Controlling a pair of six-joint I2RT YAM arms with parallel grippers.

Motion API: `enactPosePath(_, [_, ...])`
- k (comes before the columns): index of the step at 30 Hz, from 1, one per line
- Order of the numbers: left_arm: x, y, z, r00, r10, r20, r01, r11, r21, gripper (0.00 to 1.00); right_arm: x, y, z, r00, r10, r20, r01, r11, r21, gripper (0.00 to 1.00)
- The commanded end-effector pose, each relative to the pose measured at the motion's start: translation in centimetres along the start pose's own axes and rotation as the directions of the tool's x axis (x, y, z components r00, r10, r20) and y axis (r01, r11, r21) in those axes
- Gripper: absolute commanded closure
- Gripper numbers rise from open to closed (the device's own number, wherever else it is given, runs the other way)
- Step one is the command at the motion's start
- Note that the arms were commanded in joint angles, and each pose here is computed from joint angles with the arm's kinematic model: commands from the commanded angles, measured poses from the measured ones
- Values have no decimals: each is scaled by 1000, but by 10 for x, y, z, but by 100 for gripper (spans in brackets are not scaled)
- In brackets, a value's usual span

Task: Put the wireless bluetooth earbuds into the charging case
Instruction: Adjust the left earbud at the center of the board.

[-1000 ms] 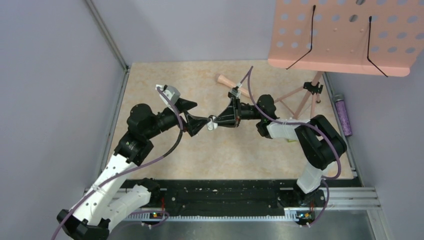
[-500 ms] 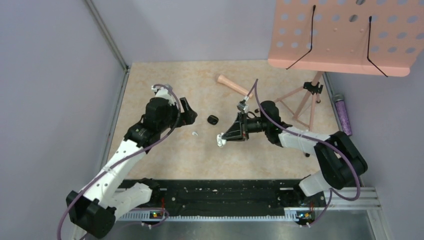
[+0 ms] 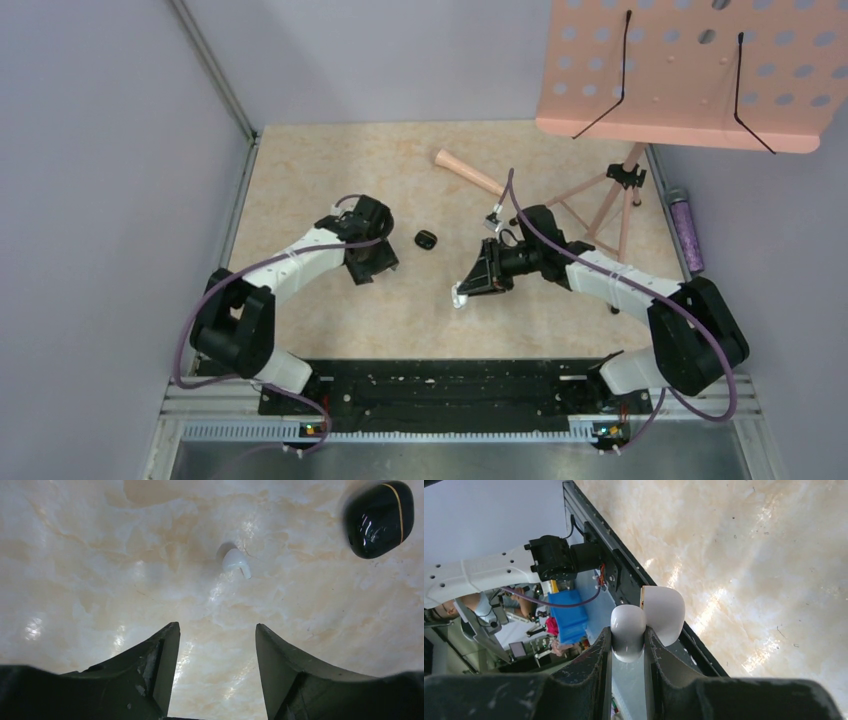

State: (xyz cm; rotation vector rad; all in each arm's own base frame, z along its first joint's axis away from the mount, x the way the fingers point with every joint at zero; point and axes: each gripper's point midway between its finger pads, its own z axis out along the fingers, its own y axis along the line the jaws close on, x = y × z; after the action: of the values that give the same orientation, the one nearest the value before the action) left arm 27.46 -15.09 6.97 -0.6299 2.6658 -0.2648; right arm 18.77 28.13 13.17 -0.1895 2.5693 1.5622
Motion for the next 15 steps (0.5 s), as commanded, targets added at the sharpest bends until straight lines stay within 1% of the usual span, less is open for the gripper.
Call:
enactPosePath(1, [-8,-13,-3,984,-157,81,165,981,-97,37,-12,13,-7,997,-67,36,67,998,-9,100])
enactPosePath(2, [-9,-14,-2,982,-169,89,178,979,-103,37,-11,14,-7,997,-67,35,68,998,-11,100])
enactPosePath(5, [-16,-11,9,971,-199,135,218,966,-140,44,-10,13,-7,997,-66,32,66,998,-10,100])
enactPosePath(7, [-19,-10,19,971,-188,145,212,961,-176,46,-9,14,-7,998,-64,27,65,998,-12,100])
enactPosePath(10, [-21,-12,30,975,-174,141,201,957,-208,48,-8,14,-8,997,-68,28,69,998,-10,100])
enactPosePath(15, [-22,-20,41,978,-171,122,194,957,-216,53,-6,13,-9,997,-70,26,70,998,-7,100])
